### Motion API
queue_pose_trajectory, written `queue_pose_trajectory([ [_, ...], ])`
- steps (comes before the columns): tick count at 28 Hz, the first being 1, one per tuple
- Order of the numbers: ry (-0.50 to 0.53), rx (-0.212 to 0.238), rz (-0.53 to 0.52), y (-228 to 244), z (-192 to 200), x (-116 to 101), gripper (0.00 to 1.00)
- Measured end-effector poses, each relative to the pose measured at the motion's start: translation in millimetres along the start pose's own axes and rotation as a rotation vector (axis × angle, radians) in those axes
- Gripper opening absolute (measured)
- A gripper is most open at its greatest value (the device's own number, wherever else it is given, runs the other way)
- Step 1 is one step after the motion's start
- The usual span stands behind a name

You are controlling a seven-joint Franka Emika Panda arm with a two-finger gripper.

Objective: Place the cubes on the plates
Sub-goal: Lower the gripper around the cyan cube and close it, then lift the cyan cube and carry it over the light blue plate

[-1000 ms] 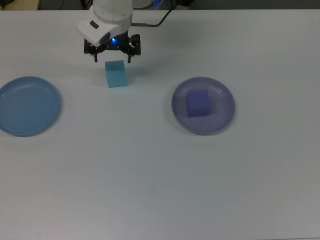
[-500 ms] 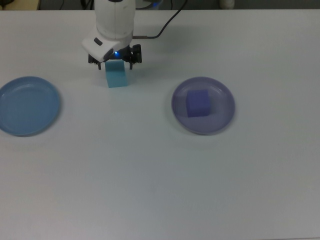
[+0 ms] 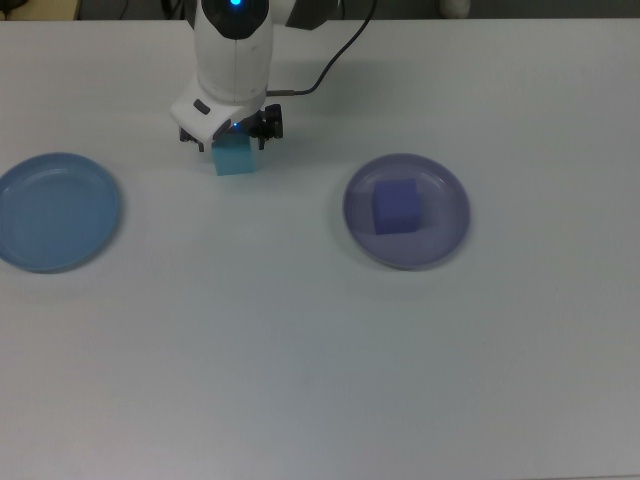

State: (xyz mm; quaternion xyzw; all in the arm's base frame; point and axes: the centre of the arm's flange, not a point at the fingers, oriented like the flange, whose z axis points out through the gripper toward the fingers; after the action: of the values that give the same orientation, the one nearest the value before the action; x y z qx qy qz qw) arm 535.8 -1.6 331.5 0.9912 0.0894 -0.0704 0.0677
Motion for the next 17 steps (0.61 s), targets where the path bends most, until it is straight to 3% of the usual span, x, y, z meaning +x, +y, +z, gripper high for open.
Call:
queue_pose_trajectory([
  [3, -0.002, 0.000, 0.000, 0, 1, 0, 0.95],
  [7, -0.002, 0.001, 0.001, 1, 1, 0, 0.74],
  [10, 0.006, 0.000, 0.006, 4, -1, 1, 0.64],
  [17, 0.106, 0.004, 0.097, 55, -51, 14, 0.62],
])
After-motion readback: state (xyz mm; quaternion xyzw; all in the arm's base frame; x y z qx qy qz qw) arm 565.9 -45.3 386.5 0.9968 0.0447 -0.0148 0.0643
